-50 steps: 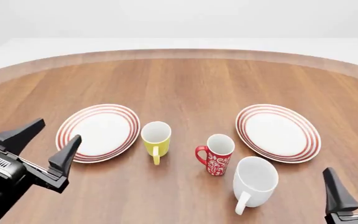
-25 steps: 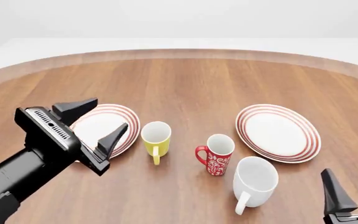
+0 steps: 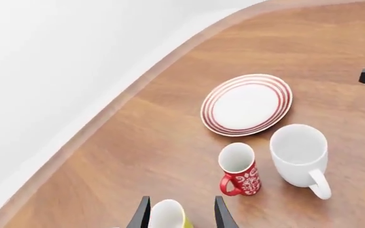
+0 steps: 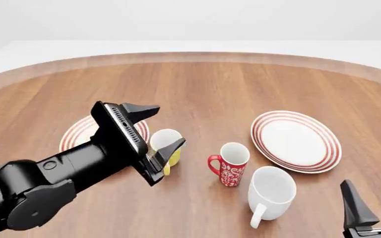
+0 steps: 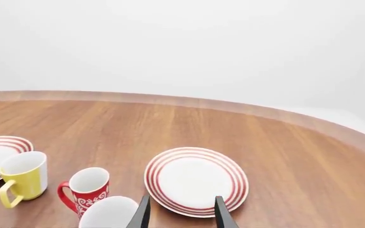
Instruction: Put the red mug on the left plate.
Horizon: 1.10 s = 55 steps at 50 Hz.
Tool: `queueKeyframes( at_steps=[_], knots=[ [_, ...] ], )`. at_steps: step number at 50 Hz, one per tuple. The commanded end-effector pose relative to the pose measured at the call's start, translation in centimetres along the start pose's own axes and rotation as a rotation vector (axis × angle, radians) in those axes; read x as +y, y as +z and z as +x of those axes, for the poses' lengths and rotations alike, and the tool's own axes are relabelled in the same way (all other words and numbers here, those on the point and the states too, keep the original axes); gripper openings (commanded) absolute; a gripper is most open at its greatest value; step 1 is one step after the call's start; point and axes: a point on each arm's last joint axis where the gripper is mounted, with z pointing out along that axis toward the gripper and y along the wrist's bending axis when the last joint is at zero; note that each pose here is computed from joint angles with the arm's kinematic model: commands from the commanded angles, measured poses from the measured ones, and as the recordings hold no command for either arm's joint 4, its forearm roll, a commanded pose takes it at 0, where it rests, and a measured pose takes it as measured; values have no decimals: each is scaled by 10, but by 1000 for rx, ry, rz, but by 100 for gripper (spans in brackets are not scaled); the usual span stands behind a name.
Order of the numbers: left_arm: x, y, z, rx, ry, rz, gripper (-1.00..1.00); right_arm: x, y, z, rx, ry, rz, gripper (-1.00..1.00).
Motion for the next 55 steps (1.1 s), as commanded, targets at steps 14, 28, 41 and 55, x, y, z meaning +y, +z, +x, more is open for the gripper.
queueKeyframes(
  at_steps=[14, 28, 41, 55],
  knots=[
    [-40, 53, 6, 111, 9, 168, 100, 1, 0, -2, -7, 3, -17, 100],
    [-51, 72, 16, 178, 0, 206, 100, 1, 0, -3, -12, 0, -25, 100],
    [-61, 90, 36, 241, 20, 232, 100, 1, 0, -2, -14, -1, -27, 100],
    [-67, 101, 49, 274, 20, 244, 100, 2, 0, 1, -14, 0, -29, 100]
  ],
)
